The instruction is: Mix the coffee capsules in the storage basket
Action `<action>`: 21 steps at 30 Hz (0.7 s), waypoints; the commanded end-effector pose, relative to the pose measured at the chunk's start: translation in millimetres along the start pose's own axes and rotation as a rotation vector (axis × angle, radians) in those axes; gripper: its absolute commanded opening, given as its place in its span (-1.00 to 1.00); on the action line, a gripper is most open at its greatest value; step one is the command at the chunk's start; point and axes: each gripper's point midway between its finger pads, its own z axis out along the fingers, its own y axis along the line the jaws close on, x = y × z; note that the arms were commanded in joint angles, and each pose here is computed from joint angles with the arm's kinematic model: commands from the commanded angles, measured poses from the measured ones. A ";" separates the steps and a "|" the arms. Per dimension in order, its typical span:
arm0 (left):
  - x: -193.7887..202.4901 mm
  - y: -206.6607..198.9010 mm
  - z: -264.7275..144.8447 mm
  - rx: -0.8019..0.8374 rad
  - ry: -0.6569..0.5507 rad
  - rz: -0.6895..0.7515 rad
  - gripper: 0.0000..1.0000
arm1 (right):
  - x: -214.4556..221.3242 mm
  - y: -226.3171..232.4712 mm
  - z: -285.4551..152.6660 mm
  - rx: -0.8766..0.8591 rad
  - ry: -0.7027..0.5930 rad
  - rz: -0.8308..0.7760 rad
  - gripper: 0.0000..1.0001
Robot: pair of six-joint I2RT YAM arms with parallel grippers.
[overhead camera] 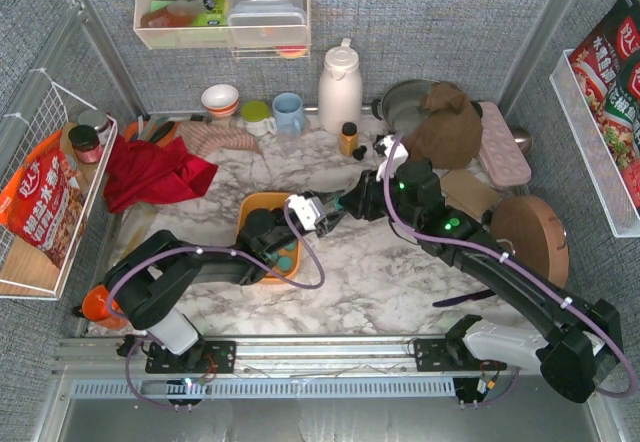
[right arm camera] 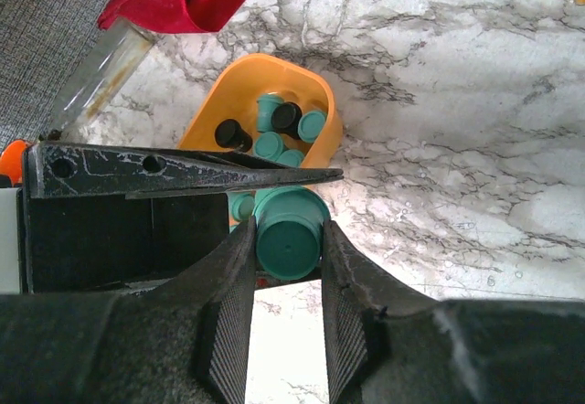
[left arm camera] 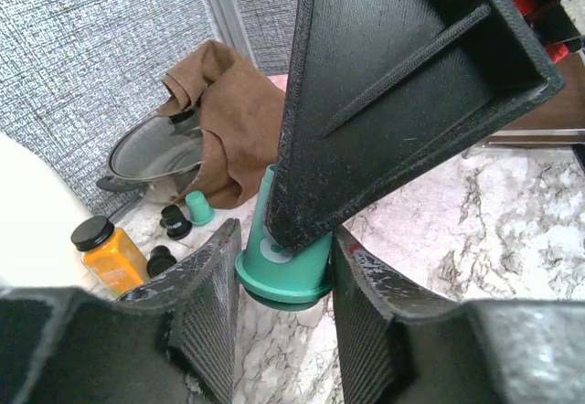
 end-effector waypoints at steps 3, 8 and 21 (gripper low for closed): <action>-0.5 3.5 -9.7 -0.032 0.011 0.015 -0.26 | -7.0 3.0 2.0 -0.006 -0.016 0.004 0.02; 19.9 13.3 -41.2 -0.158 0.142 -0.077 -0.26 | -24.2 -21.6 5.3 0.115 -0.066 -0.089 0.32; 79.3 24.7 -145.8 -0.639 0.707 -0.518 -0.21 | -64.5 -201.8 105.3 0.596 0.042 -0.182 0.36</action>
